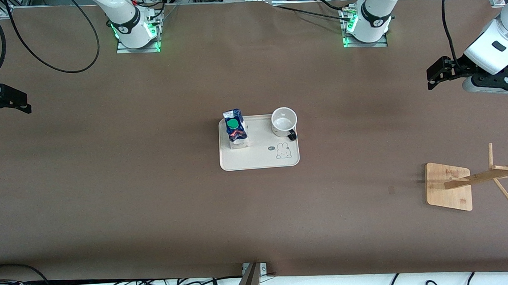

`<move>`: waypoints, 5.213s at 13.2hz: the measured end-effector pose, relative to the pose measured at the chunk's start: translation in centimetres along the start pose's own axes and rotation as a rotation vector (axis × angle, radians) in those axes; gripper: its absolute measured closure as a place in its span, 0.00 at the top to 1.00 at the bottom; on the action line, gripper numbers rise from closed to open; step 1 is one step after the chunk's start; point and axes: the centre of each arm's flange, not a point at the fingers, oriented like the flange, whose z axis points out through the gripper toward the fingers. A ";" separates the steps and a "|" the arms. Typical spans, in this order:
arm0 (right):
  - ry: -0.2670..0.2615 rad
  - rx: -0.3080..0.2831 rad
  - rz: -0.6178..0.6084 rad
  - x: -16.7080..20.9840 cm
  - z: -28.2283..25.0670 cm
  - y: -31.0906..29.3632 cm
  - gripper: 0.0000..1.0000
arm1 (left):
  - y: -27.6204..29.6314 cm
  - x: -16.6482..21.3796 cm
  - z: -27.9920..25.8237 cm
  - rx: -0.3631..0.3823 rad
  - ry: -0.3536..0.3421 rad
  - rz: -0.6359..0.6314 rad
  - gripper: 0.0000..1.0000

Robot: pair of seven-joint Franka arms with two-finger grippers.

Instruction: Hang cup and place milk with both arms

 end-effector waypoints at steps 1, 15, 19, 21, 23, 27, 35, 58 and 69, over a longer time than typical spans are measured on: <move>0.000 0.000 0.000 0.0 0.0 0.0 1.00 | 0.0 0.0 0.0 0.000 0.000 0.000 1.00; -0.087 0.042 -0.053 1.7 3.2 -3.4 1.00 | -0.6 0.0 0.0 0.000 -0.001 -0.011 1.00; -0.190 0.059 -0.063 4.4 9.5 -4.1 1.00 | -1.6 -0.1 0.1 0.000 -0.002 -0.029 1.00; -0.233 0.069 -0.067 5.5 12.2 -4.4 1.00 | -1.6 -0.1 0.1 0.000 -0.002 -0.029 1.00; -0.239 0.134 -0.090 6.7 14.3 -6.3 1.00 | -1.6 -0.1 0.1 -0.001 -0.002 -0.029 1.00; -0.207 0.301 -0.110 9.4 18.3 -10.7 1.00 | -1.6 -0.1 0.1 -0.001 -0.002 -0.029 1.00; -0.139 0.306 0.013 12.4 20.9 -22.7 1.00 | -1.6 -0.1 0.1 -0.001 -0.003 -0.028 1.00; -0.150 0.279 0.158 7.5 23.0 -46.1 1.00 | -1.1 0.1 0.6 -0.002 -0.014 -0.020 1.00; -0.164 0.220 0.091 6.0 25.4 -48.9 1.00 | -1.1 0.1 0.6 -0.002 -0.015 -0.020 1.00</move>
